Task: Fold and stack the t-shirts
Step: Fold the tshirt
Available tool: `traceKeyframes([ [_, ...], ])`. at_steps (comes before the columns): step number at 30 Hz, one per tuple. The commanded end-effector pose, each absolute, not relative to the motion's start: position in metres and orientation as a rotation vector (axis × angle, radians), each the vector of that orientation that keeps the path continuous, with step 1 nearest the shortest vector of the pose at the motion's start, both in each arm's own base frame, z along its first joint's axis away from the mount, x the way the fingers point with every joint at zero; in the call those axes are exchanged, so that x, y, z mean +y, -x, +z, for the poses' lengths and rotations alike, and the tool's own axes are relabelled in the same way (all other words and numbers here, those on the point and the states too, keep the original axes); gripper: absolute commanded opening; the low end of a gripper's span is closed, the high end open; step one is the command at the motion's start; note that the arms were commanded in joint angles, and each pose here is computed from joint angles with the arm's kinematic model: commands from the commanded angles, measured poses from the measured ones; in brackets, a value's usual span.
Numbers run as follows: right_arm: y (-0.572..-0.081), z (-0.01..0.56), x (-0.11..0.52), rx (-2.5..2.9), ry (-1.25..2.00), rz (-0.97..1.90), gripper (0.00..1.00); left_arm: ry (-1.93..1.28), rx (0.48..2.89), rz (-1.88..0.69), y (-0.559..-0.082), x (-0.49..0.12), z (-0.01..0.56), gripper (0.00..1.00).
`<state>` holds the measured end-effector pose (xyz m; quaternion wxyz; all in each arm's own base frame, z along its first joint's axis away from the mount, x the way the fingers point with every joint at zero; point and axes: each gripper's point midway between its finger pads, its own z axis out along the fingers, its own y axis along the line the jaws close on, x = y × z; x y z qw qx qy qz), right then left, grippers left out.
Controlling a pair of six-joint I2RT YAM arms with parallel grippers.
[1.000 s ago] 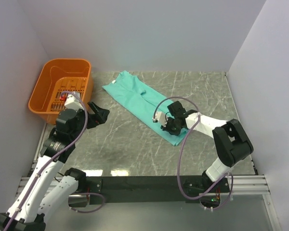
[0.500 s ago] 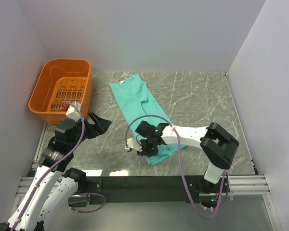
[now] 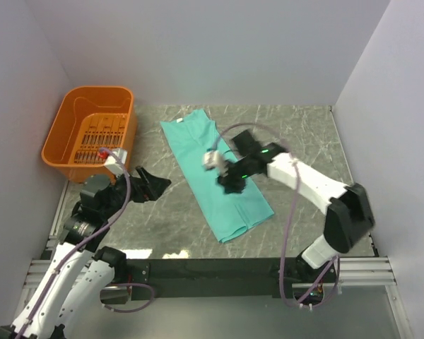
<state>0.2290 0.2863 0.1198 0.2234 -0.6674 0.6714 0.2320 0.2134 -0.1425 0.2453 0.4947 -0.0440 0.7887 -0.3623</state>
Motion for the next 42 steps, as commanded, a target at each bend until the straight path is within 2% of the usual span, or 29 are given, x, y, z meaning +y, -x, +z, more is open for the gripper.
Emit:
traceKeyframes([
  [1,-0.240,0.137,0.219,1.775,1.848,0.626,0.49,-0.056,1.868,-0.971,-0.219,-0.166,0.249,0.91],
  [6,-0.235,0.129,0.146,1.614,1.857,0.524,0.55,-0.235,1.966,-0.980,-0.212,-0.223,0.226,0.89],
  [7,-0.231,0.120,0.121,1.567,1.887,0.477,0.56,-0.287,2.012,-0.944,-0.212,-0.235,0.210,0.89],
  [10,-0.230,0.109,0.097,1.495,1.916,0.427,0.57,-0.496,2.057,-0.848,-0.195,-0.278,0.183,0.87],
  [11,-0.226,0.104,0.086,1.542,1.902,0.460,0.57,-0.610,2.054,-0.853,-0.174,-0.298,0.176,0.87],
  [14,-0.220,0.104,0.069,1.607,1.849,0.570,0.58,-0.785,2.060,-0.704,-0.160,-0.328,0.147,0.86],
  [16,-0.219,0.107,0.065,1.609,1.852,0.612,0.68,-0.854,2.069,-0.607,-0.161,-0.343,0.127,0.86],
  [18,-0.210,0.104,0.063,1.647,1.835,0.702,0.71,-0.923,2.076,-0.541,-0.155,-0.358,0.111,0.84],
  [26,-0.198,0.094,0.068,1.646,1.815,0.753,0.70,-1.123,2.106,-0.325,-0.145,-0.378,0.064,0.76],
  [35,-0.200,0.092,0.069,1.668,1.786,0.783,0.67,-1.262,2.168,-0.231,-0.128,-0.368,0.025,0.68],
  [37,-0.200,0.090,0.069,1.672,1.782,0.794,0.67,-1.267,2.193,-0.170,-0.130,-0.361,0.014,0.63],
  [40,-0.199,0.088,0.069,1.681,1.781,0.801,0.66,-1.267,2.223,-0.104,-0.132,-0.356,0.002,0.49],
  [41,-0.200,0.088,0.068,1.683,1.786,0.793,0.66,-1.266,2.233,-0.084,-0.132,-0.353,-0.001,0.33],
  [42,-0.199,0.087,0.067,1.680,1.793,0.792,0.66,-1.265,2.243,-0.068,-0.132,-0.350,-0.005,0.26],
])
